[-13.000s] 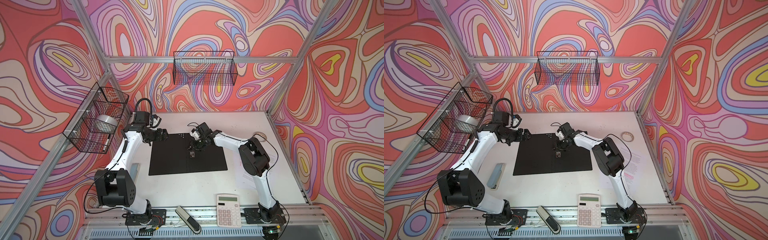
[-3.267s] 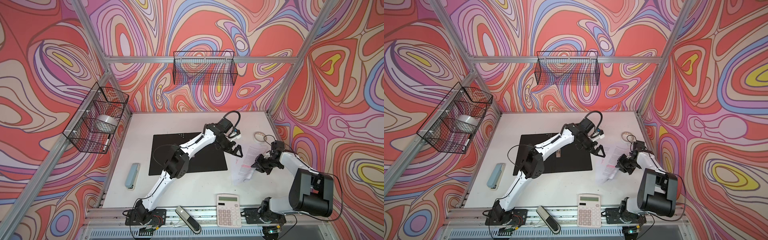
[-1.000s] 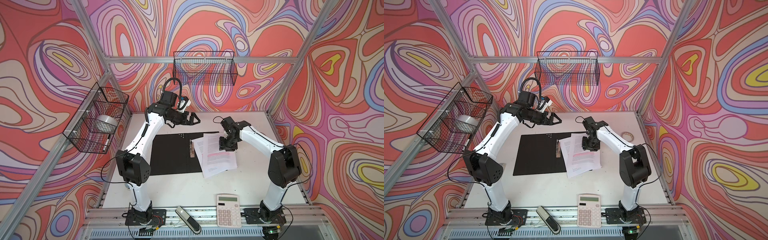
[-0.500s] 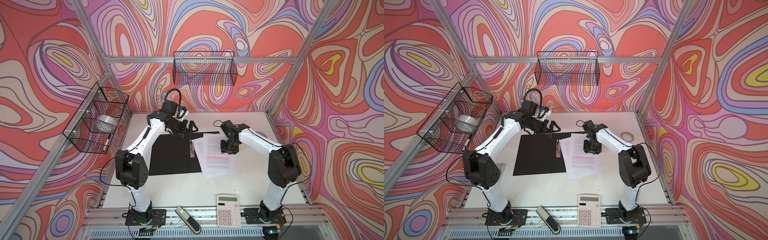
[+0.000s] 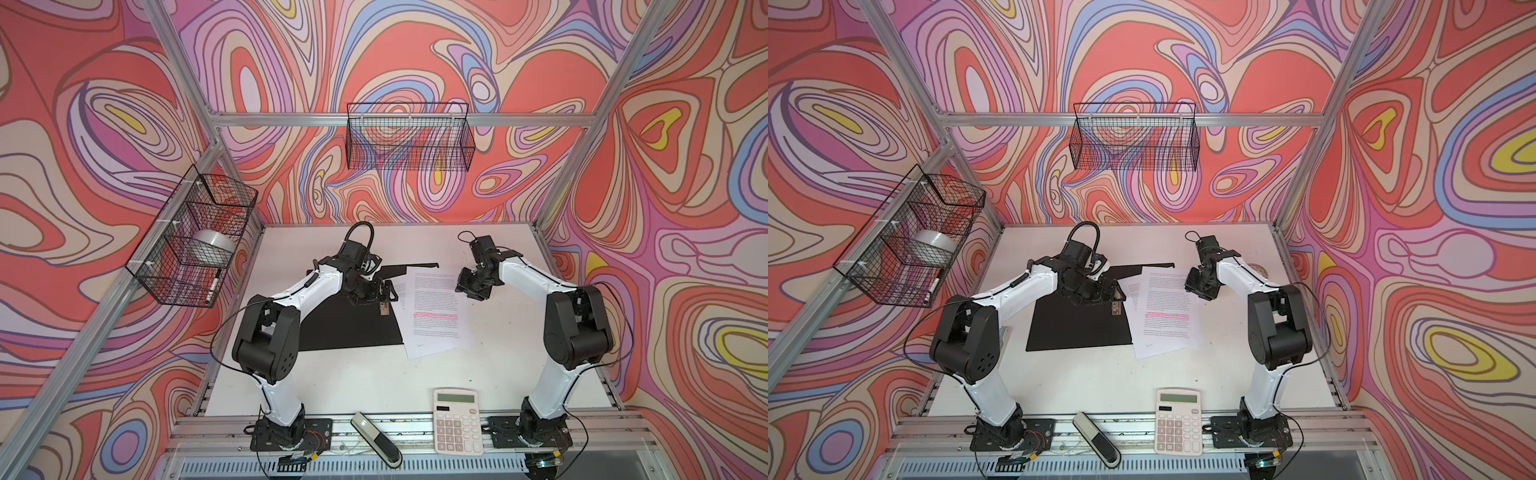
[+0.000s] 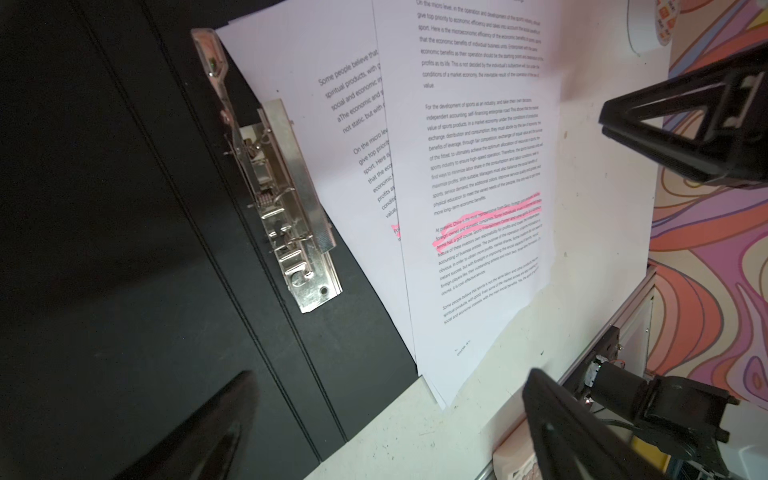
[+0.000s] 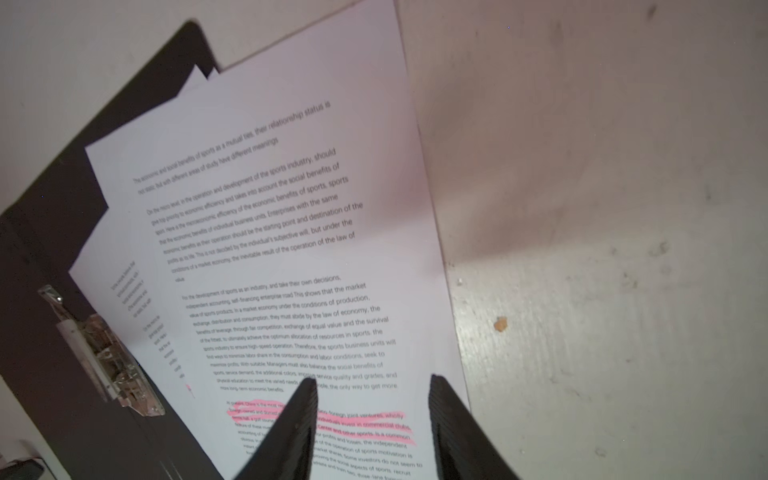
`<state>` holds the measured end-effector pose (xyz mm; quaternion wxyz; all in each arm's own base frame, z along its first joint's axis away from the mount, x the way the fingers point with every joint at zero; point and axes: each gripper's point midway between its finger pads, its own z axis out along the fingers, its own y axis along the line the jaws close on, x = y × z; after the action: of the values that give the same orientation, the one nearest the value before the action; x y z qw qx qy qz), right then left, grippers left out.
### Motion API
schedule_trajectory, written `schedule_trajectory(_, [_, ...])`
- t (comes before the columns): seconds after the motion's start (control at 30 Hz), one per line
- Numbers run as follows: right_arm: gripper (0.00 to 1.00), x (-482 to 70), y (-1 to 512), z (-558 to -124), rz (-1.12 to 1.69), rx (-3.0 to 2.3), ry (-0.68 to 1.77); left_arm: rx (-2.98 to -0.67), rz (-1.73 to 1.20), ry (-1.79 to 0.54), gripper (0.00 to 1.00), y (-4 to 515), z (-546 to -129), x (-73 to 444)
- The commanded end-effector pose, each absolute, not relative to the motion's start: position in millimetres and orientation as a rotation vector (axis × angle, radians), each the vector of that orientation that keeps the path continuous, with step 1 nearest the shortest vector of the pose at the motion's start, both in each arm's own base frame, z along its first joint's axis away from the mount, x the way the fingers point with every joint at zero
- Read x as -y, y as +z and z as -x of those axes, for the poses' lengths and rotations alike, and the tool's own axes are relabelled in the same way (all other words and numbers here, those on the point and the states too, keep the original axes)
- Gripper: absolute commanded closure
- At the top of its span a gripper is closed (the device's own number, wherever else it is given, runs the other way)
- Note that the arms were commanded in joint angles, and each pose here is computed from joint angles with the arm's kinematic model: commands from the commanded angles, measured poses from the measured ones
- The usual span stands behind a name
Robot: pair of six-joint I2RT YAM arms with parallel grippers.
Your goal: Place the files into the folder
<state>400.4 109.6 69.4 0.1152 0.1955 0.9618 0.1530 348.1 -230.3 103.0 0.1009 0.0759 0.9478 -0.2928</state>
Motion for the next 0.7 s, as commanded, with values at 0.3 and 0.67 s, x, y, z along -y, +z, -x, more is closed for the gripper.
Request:
schedule_trajectory(0.3, [0.53,-109.4,33.8,-419.1,-0.534,-2.871,0.633,-2.737,-0.329,-0.956,0.0,100.4,-315.1,268.3])
schedule_trajectory(0.67, [0.54,-106.7,36.8,-423.3,-0.517,-2.845,0.699,-2.883,-0.339,-0.95,0.0,66.2,-290.8,299.1])
